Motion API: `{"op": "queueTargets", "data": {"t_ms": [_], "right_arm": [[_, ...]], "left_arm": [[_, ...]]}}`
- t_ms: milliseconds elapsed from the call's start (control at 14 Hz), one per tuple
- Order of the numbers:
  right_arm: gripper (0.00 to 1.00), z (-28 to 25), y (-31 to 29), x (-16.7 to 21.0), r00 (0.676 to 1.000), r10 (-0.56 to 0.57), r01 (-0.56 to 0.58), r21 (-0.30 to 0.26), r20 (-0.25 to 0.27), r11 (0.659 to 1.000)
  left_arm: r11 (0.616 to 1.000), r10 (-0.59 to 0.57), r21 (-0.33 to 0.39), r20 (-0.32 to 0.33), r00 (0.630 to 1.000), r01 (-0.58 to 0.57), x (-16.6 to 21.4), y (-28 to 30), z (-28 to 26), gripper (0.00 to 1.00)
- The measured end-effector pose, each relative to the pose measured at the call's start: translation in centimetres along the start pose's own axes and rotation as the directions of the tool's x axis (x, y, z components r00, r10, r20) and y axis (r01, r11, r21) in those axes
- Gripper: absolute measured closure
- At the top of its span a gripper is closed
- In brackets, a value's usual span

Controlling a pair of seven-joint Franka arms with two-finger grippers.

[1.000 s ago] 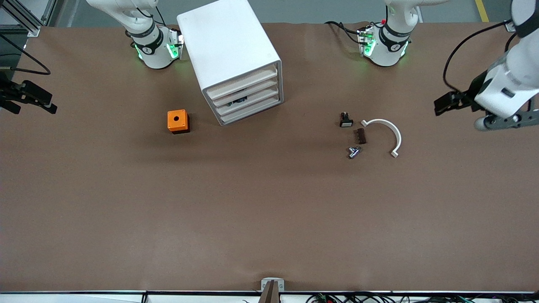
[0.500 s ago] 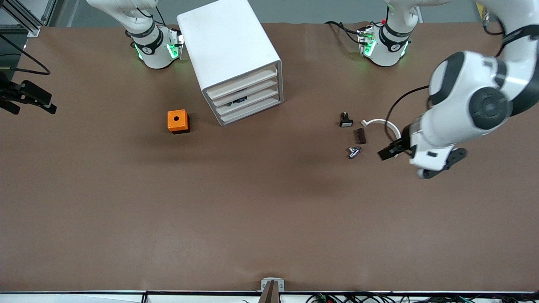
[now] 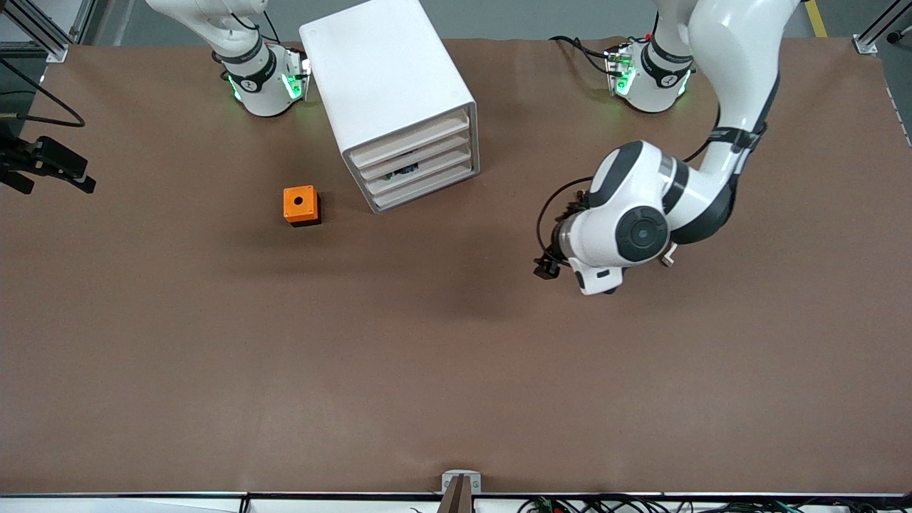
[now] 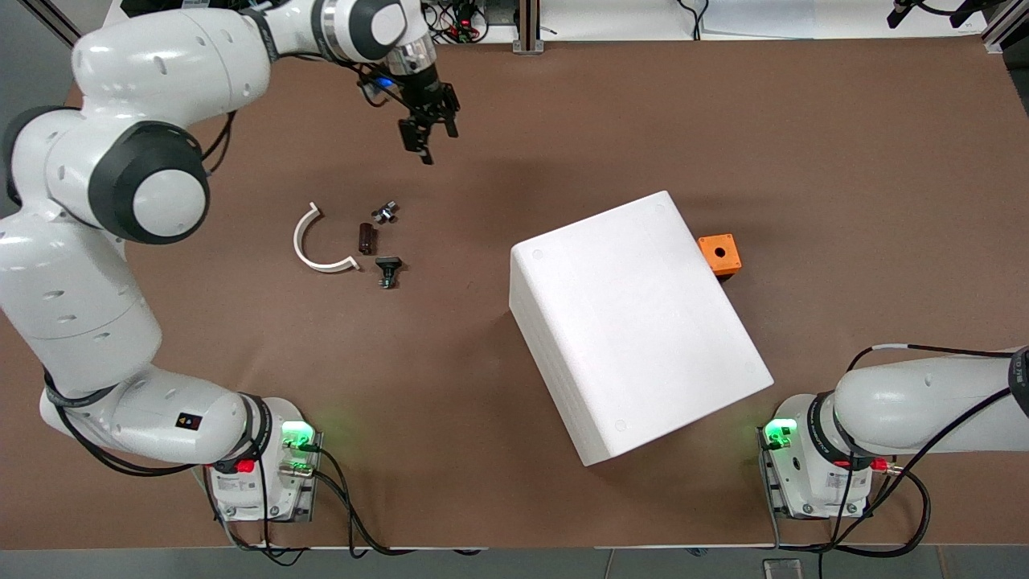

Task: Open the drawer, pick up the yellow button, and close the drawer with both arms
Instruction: 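Reach the left gripper toward the white drawer's front handle, then pull the drawer open with the left gripper while the right gripper approaches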

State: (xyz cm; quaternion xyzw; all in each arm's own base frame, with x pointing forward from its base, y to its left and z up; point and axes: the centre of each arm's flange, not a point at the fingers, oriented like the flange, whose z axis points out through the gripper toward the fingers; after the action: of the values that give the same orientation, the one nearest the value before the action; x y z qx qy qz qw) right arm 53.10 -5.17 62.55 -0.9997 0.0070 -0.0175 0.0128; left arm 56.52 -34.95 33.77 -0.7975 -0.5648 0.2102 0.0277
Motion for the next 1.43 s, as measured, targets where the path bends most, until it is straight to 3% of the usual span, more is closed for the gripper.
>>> {"op": "queueTargets", "data": {"t_ms": [214, 357, 571, 786, 857, 929, 1143, 1429], "right_arm": [[0.0, 0.4, 0.0, 0.2, 1.0, 0.0, 0.0, 0.0, 0.01, 1.0], [0.0, 2.2, 0.0, 0.9, 0.999, 0.001, -0.001, 0.001, 0.039, 1.0], [0.0, 6.6, 0.2, 3.3, 0.995, 0.001, -0.001, -0.001, 0.101, 1.0], [0.0, 10.1, 0.9, 5.1, 0.989, 0.012, -0.011, -0.006, 0.149, 1.0], [0.0, 10.5, 1.3, 5.3, 0.988, 0.019, -0.018, -0.007, 0.155, 1.0], [0.0, 10.7, 1.7, 5.4, 0.987, 0.025, -0.024, -0.008, 0.157, 1.0], [0.0, 10.4, 1.7, 5.4, 0.985, 0.075, -0.074, -0.013, 0.156, 0.997], [0.0, 10.6, -2.5, 5.5, 0.934, 0.315, -0.312, -0.044, 0.169, 0.949]], "left_arm": [[0.969, -0.243, 0.079, 0.104, 0.964, 0.236, -1.9, 0.5, 2.4, 0.0], [0.917, -0.385, 0.187, 0.197, 0.901, 0.351, -2.8, 0.6, 3.8, 0.0], [0.794, -0.586, 0.36, 0.242, 0.773, 0.49, -5.7, 0.0, 5.2, 0.0], [0.633, -0.747, 0.502, 0.199, 0.634, 0.589, -8.7, -0.4, 7.0, 0.0], [0.593, -0.775, 0.533, 0.175, 0.607, 0.603, -9.1, -0.5, 7.7, 0.09], [0.566, -0.786, 0.566, 0.149, 0.6, 0.6, -9.5, -0.7, 8.4, 0.19], [0.501, -0.79, 0.654, 0.077, 0.608, 0.567, -11.7, -2.1, 10.6, 0.32], [0.47, -0.77, 0.699, 0.026, 0.637, 0.539, -14.4, -3.8, 12.1, 0.36]]}}
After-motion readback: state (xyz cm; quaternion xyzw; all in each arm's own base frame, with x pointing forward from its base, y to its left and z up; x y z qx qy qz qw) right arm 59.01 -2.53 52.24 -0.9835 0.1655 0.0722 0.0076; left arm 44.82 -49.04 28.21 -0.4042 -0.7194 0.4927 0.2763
